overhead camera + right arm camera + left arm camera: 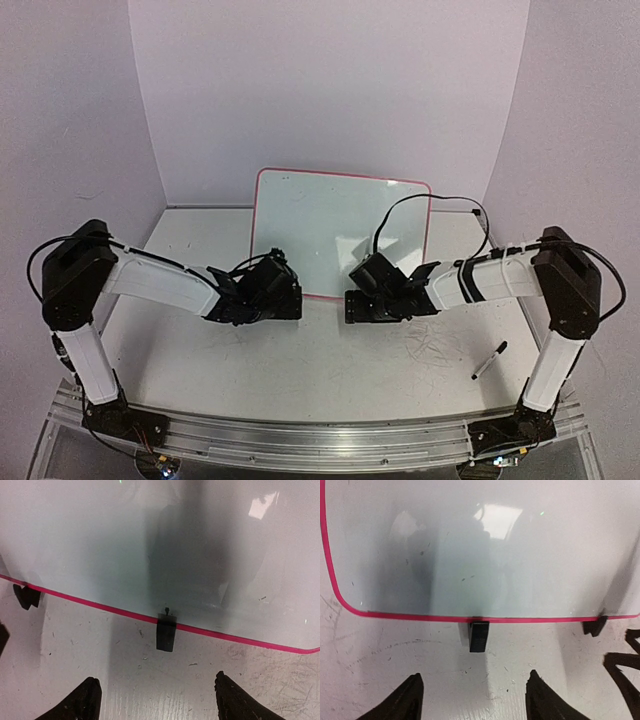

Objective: Write a sentence on the whiteboard
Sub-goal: Move the whiteboard to the center of the board.

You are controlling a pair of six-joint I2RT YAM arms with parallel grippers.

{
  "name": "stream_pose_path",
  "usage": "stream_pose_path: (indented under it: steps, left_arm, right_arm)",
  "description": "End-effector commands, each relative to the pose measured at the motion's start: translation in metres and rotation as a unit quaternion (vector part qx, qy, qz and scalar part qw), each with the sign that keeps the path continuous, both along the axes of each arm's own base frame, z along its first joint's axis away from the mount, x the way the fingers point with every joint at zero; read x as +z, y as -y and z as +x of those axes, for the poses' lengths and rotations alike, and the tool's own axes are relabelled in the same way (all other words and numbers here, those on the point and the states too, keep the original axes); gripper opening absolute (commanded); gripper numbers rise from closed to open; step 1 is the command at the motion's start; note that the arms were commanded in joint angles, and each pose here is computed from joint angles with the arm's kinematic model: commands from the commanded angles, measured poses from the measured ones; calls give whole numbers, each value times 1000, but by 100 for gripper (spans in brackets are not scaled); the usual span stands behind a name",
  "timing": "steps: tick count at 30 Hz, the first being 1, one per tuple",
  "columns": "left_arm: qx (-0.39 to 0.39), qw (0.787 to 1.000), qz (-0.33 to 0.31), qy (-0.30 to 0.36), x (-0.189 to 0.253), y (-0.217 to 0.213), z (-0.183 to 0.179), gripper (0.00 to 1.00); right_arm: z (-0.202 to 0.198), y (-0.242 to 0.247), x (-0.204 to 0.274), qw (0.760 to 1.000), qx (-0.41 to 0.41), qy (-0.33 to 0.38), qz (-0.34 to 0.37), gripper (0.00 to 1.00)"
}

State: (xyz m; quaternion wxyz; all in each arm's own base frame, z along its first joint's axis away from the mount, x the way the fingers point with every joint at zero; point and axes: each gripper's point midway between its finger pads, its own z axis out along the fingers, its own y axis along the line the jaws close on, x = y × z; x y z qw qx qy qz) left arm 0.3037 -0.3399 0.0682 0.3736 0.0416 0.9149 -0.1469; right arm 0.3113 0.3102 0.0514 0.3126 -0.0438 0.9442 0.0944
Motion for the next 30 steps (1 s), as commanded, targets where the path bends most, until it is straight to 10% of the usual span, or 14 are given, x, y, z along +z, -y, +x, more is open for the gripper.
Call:
stream_pose_path:
  steps: [1,6,30]
  left_arm:
    - [-32,995,-56,72,64,6,1,84]
    - [-33,992,-61,108,95,-16,-5,99]
    - [20,976,-84,200,179,-51,15,99]
  right_arm:
    - [17,-7,-5,999,-22,24,-4,74]
    - [21,-8,-20,999,-30,22,-17,55]
    - [47,-10,-27,994,34,94,-52,5]
